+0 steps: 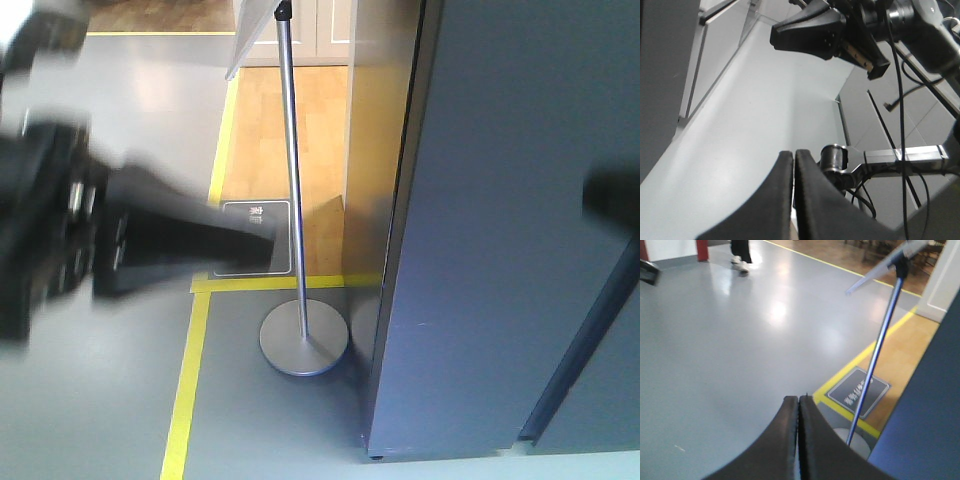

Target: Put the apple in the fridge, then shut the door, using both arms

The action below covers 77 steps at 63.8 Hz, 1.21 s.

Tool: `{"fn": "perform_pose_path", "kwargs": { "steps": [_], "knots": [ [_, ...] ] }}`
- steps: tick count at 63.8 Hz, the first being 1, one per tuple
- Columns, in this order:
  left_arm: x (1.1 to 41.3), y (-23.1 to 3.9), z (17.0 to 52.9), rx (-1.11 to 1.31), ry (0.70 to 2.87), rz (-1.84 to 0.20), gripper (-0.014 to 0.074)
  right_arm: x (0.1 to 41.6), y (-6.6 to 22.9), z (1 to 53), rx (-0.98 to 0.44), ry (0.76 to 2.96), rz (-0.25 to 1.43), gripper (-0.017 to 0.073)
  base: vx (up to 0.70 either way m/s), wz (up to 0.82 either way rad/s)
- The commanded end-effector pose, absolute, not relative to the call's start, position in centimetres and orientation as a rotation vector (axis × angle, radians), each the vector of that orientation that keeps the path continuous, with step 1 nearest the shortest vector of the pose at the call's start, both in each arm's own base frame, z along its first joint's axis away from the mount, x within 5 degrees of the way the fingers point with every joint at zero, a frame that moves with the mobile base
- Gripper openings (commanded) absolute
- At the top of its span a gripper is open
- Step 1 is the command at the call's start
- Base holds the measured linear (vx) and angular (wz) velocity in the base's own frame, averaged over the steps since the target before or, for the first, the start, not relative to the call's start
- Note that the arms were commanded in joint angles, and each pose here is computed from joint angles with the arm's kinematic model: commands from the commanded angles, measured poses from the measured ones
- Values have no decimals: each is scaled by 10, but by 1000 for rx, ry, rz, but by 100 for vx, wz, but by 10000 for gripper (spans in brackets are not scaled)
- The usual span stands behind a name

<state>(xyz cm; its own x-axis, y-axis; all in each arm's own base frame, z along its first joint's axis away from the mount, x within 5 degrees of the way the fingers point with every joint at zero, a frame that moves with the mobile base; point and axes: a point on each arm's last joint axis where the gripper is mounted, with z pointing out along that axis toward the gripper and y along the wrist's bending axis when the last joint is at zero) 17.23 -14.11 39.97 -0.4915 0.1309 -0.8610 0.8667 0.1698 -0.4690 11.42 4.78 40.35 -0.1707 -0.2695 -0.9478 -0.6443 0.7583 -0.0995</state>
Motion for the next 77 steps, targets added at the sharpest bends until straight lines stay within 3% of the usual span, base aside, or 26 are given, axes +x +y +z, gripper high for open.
{"fn": "perform_pose_path", "kwargs": {
  "steps": [1, 13, 23, 43, 77],
  "knots": [
    [157, -131, 379, 820, 1816, -1298, -8, 100, 47, 384, -630, 1715, 364, -5, 0, 0],
    [132, -110, 307, 542, 1974, -1172, -8, 76, 49, 323, -591, 1776, 382, -5, 0, 0],
    [120, -98, 273, 327, 2019, -1152, -7, 67, 48, 296, -553, 1785, 367, -5, 0, 0],
    [119, -94, 273, 164, 1976, -1205, -8, 64, 49, 293, -559, 1786, 377, -5, 0, 0],
    [109, -101, 276, 278, 1971, -1338, -8, 63, 50, 292, -570, 1791, 387, -3, 0, 0]
  ]
}}
